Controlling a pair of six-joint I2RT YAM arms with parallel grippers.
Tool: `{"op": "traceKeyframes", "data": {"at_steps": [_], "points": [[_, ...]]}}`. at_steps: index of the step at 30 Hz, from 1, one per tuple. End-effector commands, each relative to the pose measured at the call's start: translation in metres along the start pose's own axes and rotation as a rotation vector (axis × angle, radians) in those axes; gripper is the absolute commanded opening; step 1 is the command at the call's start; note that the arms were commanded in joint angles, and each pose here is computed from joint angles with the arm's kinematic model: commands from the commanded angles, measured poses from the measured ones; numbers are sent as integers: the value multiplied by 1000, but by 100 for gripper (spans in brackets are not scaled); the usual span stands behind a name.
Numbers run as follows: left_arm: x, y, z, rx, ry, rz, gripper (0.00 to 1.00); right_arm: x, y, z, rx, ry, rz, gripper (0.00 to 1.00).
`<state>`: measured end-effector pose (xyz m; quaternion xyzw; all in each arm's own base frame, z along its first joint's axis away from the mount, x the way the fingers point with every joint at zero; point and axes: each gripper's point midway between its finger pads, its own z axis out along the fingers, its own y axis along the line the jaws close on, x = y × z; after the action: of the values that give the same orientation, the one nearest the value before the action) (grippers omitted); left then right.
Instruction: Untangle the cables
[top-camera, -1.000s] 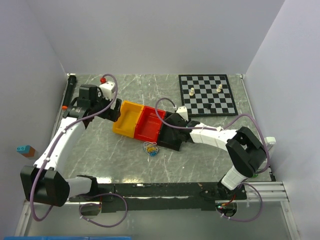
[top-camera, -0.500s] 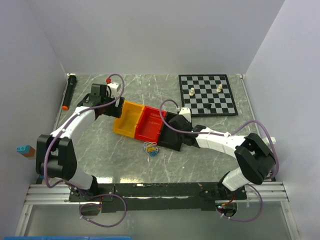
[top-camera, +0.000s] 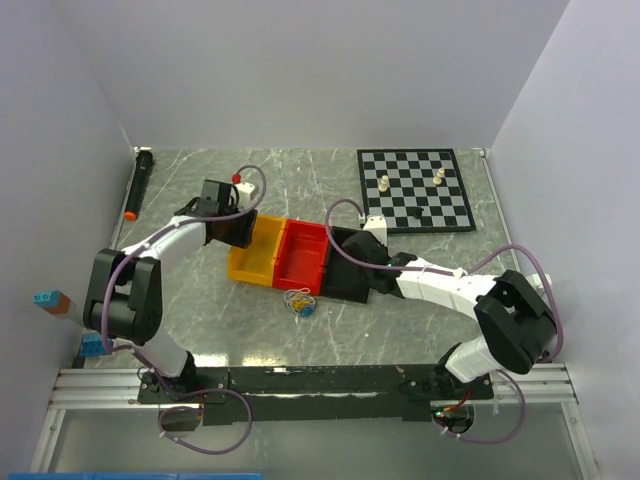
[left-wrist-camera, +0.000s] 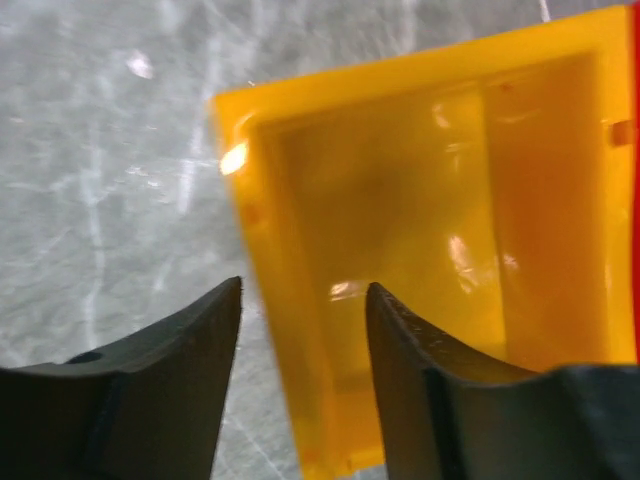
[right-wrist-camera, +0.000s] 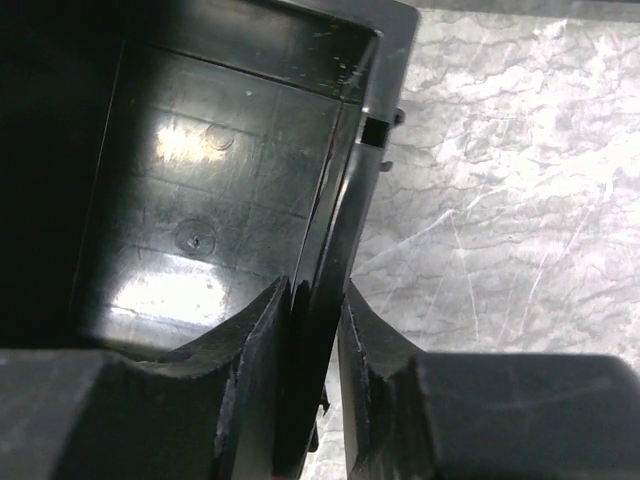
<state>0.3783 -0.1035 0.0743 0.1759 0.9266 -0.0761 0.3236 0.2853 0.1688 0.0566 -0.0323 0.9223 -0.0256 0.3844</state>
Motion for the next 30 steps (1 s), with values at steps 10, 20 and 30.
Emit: {"op": "traceKeyframes", "data": {"at_steps": [10, 20, 30], "points": [[34, -10, -32, -7, -43, 49, 47, -36, 28, -3, -94, -46, -4, 28], [48, -14, -38, 4, -36, 40, 72, -36, 35, 7, -84, -22, -6, 30], [29, -22, -52, 48, -62, 45, 89, -45, 27, 27, -52, -5, 5, 46]]}}
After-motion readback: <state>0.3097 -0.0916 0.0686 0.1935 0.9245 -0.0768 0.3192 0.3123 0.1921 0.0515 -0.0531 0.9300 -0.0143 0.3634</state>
